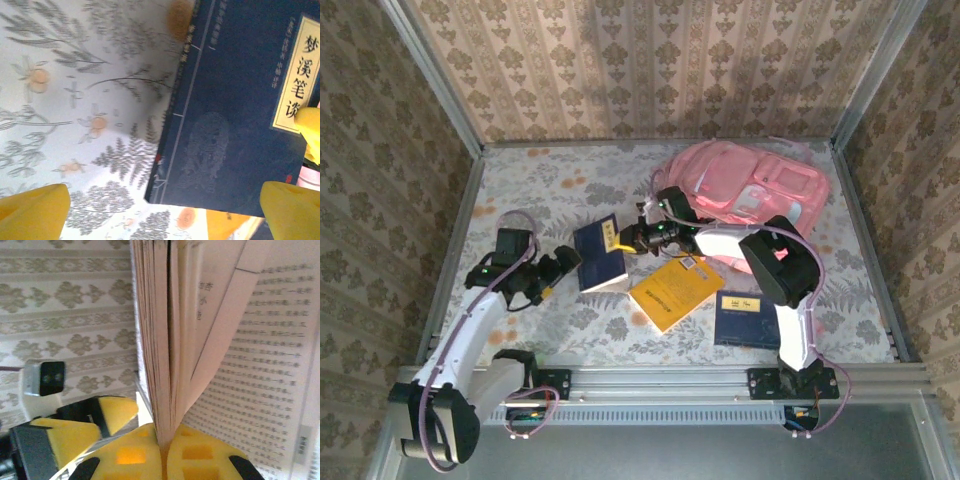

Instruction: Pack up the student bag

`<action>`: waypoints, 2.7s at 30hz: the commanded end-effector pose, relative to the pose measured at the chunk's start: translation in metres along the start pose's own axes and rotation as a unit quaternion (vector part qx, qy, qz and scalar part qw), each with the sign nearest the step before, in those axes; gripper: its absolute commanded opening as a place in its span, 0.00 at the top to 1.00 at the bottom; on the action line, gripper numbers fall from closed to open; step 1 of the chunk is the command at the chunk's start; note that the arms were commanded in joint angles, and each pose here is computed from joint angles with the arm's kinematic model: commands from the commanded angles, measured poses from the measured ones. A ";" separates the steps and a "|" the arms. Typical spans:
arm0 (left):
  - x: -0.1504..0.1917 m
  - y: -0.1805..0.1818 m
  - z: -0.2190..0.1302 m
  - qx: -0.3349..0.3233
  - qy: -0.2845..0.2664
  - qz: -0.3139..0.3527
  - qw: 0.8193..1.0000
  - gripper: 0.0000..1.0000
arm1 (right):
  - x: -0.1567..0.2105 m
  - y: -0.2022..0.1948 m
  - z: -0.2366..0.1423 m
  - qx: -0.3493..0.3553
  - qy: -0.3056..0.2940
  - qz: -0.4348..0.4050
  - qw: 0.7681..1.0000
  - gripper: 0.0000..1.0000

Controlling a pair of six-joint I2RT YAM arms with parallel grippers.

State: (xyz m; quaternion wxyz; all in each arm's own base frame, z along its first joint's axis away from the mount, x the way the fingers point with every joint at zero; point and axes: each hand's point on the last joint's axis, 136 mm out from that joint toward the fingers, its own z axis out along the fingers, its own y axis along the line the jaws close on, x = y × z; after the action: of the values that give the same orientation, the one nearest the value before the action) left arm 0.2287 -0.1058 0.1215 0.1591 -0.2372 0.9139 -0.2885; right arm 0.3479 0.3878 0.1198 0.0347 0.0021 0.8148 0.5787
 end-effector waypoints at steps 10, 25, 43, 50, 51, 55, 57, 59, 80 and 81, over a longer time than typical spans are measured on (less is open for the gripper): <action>-0.017 -0.046 0.008 0.136 0.001 0.002 0.991 0.02 | 0.009 0.086 -0.023 -0.130 -0.016 -0.036 0.991 1.00; -0.032 -0.102 -0.024 0.268 -0.029 0.049 0.962 0.72 | 0.011 0.074 -0.025 -0.143 -0.040 -0.009 0.989 0.97; -0.013 -0.159 -0.084 0.385 -0.016 0.154 0.910 1.00 | 0.019 0.074 -0.032 -0.084 -0.028 -0.057 0.994 0.19; 0.002 -0.165 -0.083 0.399 0.017 0.170 0.901 1.00 | 0.011 0.112 -0.036 -0.189 -0.032 -0.046 0.980 0.32; 0.004 -0.165 -0.082 0.399 0.021 0.170 0.901 1.00 | 0.010 0.118 -0.038 -0.209 -0.033 -0.044 0.976 0.35; 0.007 -0.162 -0.081 0.394 0.027 0.172 0.903 1.00 | 0.008 0.132 -0.046 -0.251 -0.037 -0.044 0.966 0.48; 0.007 -0.160 -0.080 0.388 0.025 0.172 0.905 1.00 | 0.011 0.134 -0.047 -0.252 -0.036 -0.047 0.966 0.59; 0.007 -0.160 -0.080 0.386 0.026 0.175 0.906 1.00 | 0.014 0.133 -0.049 -0.246 -0.035 -0.053 0.967 0.68; 0.001 -0.160 -0.066 0.381 -0.027 0.069 0.922 0.03 | -0.028 0.122 -0.160 -0.171 -0.411 -0.011 0.895 1.00; 0.000 -0.162 -0.065 0.382 -0.035 0.066 0.921 0.03 | -0.029 0.122 -0.158 -0.172 -0.411 -0.007 0.895 1.00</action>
State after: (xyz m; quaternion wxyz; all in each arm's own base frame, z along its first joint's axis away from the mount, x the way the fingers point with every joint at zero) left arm 0.2478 -0.1960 0.2564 0.2503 -0.0862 0.7615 -0.5917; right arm 0.3511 0.2930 0.2927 0.3310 0.1842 0.6282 0.6796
